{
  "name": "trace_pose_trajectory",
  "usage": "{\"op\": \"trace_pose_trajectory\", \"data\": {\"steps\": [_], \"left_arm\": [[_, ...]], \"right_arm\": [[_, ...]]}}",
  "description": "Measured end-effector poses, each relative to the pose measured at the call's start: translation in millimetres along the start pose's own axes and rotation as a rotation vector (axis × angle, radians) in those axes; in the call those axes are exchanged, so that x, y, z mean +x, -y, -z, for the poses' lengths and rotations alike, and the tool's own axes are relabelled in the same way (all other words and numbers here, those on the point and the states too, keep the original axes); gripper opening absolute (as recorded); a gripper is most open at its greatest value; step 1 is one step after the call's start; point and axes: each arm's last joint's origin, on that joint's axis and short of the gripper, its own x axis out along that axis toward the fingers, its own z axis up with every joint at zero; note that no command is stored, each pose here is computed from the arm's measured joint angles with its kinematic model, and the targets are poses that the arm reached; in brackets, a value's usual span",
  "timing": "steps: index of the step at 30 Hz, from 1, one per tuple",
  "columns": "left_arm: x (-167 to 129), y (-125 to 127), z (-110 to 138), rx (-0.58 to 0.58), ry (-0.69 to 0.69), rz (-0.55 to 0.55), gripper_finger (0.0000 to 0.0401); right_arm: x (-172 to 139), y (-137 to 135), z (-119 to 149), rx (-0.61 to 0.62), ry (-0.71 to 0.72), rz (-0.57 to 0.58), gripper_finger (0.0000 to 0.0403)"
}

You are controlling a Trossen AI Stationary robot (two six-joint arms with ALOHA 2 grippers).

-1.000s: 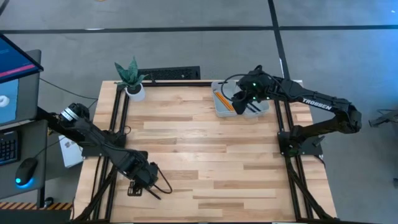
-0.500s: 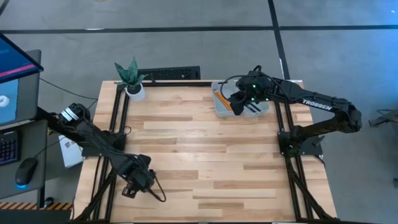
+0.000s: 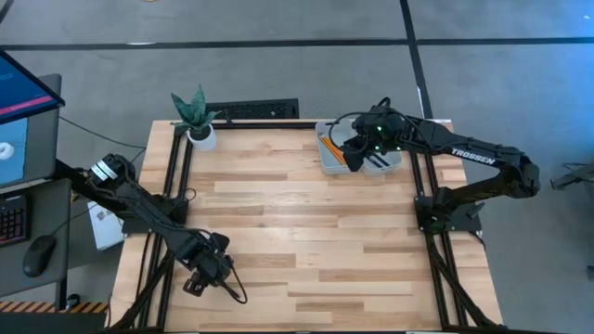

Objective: Sort pens & pencils
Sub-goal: Put the black pen into the right gray bin

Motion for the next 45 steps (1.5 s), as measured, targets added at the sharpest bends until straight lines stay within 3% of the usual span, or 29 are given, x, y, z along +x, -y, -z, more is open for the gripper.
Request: {"op": "trace_pose_trajectory", "data": {"steps": [13,20,25,35,45], "left_arm": [[6.9,-2.7,4.2,-0.040,0.010,-0.019,0.0231],[8.3,9.7,6.9,0.043,0.035,-0.025,0.0231],[9.0,12.4,8.2,0.014,0.047,-0.056,0.0231],[35.5,13.6,2.3,-0.008,-0.061,-0.095,0.0231],[36.3,12.5,2.4,0.018,-0.051,-0.131,0.0223]], "right_arm": [[0.0,-0.1,-0.2,0.002,0.002,-0.001,0.0113],[0.0,0.1,-0.2,0.027,0.002,0.000,0.0113],[0.0,0.1,-0.2,0.051,0.002,0.000,0.0113],[0.0,0.2,-0.2,0.055,0.002,0.000,0.0113],[-0.1,0.1,-0.2,0.055,0.002,0.000,0.0113]]}}
